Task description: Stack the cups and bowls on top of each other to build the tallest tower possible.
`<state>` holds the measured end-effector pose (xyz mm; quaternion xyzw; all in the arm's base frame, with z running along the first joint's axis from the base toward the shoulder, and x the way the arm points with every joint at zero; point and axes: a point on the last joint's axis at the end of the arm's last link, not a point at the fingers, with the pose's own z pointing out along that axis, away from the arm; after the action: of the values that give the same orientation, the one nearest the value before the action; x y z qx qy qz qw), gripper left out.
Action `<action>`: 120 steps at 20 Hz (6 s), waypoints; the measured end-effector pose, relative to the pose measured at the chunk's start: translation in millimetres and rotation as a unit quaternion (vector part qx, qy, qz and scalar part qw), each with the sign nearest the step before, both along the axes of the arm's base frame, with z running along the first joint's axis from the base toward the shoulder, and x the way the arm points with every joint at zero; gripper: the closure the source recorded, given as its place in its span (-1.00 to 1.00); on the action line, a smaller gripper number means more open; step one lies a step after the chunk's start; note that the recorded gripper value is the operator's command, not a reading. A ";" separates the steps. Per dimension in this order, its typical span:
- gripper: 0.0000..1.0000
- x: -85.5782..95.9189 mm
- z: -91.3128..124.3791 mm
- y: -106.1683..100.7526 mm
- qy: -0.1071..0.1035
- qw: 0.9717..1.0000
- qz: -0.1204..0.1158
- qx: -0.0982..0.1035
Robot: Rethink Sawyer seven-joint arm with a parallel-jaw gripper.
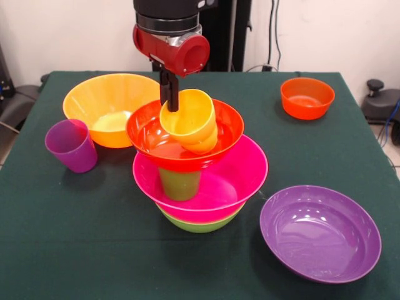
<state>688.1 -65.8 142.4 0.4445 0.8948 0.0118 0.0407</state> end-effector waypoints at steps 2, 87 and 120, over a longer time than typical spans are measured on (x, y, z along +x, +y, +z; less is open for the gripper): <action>1.00 -0.9 -0.6 -1.8 0.001 1.000 -0.001 0.000; 1.00 -4.9 -6.8 -29.1 -0.082 0.989 -0.017 -0.121; 1.00 -18.7 -10.8 -15.7 -0.143 0.976 -0.058 -0.154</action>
<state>669.3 -81.5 131.6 0.4777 0.8435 -0.0647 0.2369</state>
